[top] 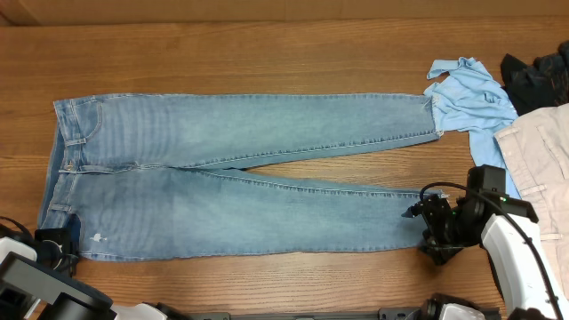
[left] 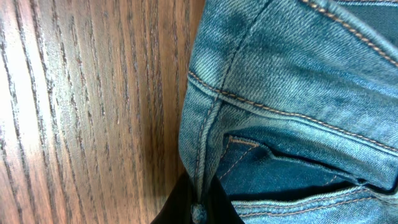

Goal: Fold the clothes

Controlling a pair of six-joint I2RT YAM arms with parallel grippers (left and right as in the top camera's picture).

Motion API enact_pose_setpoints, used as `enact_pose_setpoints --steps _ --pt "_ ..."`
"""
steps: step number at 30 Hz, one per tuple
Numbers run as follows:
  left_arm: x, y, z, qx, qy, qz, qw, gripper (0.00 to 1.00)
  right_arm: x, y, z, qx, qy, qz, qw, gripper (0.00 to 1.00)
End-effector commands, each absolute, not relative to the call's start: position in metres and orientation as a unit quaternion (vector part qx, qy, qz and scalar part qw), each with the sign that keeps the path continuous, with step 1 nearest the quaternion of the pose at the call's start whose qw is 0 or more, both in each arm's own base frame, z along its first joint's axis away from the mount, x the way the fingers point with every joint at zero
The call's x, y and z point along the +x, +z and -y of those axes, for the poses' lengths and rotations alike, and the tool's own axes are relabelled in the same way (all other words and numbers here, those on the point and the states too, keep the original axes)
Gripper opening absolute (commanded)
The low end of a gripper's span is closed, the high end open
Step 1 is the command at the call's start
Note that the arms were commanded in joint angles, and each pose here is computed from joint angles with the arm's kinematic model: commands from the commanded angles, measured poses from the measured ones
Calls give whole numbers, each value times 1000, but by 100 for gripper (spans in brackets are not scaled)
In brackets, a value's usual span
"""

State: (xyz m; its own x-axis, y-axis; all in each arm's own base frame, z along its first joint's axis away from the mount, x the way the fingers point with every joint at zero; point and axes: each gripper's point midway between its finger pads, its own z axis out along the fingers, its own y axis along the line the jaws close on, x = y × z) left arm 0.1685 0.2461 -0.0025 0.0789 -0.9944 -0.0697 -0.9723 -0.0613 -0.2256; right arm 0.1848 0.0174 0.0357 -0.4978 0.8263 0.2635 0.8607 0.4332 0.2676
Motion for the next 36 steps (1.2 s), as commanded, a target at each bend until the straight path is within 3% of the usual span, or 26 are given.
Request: enact_pose_setpoints --steps 1,10,19,34,36 --pt "170 -16 -226 -719 -88 -685 81 4 176 18 -15 -526 -170 831 59 79" --pt "170 -16 -225 -719 -89 -684 79 5 168 2 0 -542 -121 831 43 68" --pt "169 -16 -225 -719 -89 -685 77 5 172 0 8 -551 -107 827 26 35" --pt "169 -16 -225 -719 -89 -685 77 5 157 -14 2 -560 -107 820 42 33" --pt "169 -16 -225 -719 -89 -685 77 5 160 -15 2 -561 -110 820 36 26"
